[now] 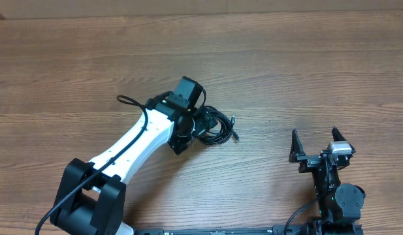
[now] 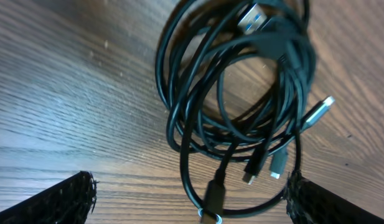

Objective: Untangle cables
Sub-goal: 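Close the left gripper on one strand of the cable bundle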

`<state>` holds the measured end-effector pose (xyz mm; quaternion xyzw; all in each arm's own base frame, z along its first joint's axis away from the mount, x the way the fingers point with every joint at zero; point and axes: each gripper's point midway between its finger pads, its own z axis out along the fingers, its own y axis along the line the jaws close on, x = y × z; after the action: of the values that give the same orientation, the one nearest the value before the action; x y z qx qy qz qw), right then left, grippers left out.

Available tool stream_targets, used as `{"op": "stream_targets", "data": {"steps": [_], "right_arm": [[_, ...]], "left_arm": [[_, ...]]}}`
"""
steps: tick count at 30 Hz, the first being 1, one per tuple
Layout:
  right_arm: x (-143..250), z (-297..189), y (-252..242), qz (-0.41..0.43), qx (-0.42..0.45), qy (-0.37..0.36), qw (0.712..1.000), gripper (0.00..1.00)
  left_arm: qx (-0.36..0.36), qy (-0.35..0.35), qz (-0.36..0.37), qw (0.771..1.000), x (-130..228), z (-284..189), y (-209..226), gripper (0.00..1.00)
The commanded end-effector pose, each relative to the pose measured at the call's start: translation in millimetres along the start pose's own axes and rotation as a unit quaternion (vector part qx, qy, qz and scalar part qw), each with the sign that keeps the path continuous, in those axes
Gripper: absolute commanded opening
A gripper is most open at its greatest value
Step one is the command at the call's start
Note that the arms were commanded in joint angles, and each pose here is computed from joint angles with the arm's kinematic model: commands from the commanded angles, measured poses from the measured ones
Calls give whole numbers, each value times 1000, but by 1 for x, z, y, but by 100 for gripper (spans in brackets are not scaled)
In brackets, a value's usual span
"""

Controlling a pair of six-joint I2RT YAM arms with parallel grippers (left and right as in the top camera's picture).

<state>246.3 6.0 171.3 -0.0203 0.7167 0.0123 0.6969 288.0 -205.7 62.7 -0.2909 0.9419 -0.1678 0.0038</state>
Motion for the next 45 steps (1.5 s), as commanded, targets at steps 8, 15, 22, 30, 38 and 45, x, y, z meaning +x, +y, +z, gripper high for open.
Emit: {"op": "stream_targets", "data": {"steps": [8, 15, 22, 30, 38, 45], "right_arm": [[1, 0, -2, 0, 4, -3, 1000, 100], [1, 0, -2, 0, 4, -3, 1000, 100], [1, 0, -2, 0, 4, -3, 1000, 100], [1, 0, -2, 0, 4, -3, 1000, 100], [1, 0, -2, 0, 4, -3, 1000, 100], [1, 0, -2, 0, 4, -3, 1000, 100]], "left_arm": [[15, -12, -21, 1000, 9, 11, -11, 81], [-6, -64, -19, 998, -7, 13, -4, 77], [-15, -76, -33, 996, -18, 26, -2, 76], [-2, -57, -38, 998, -18, 38, -8, 61], [14, -38, -43, 998, -16, 37, -12, 40], [34, 2, -65, 997, -17, 34, -13, 30]]}}
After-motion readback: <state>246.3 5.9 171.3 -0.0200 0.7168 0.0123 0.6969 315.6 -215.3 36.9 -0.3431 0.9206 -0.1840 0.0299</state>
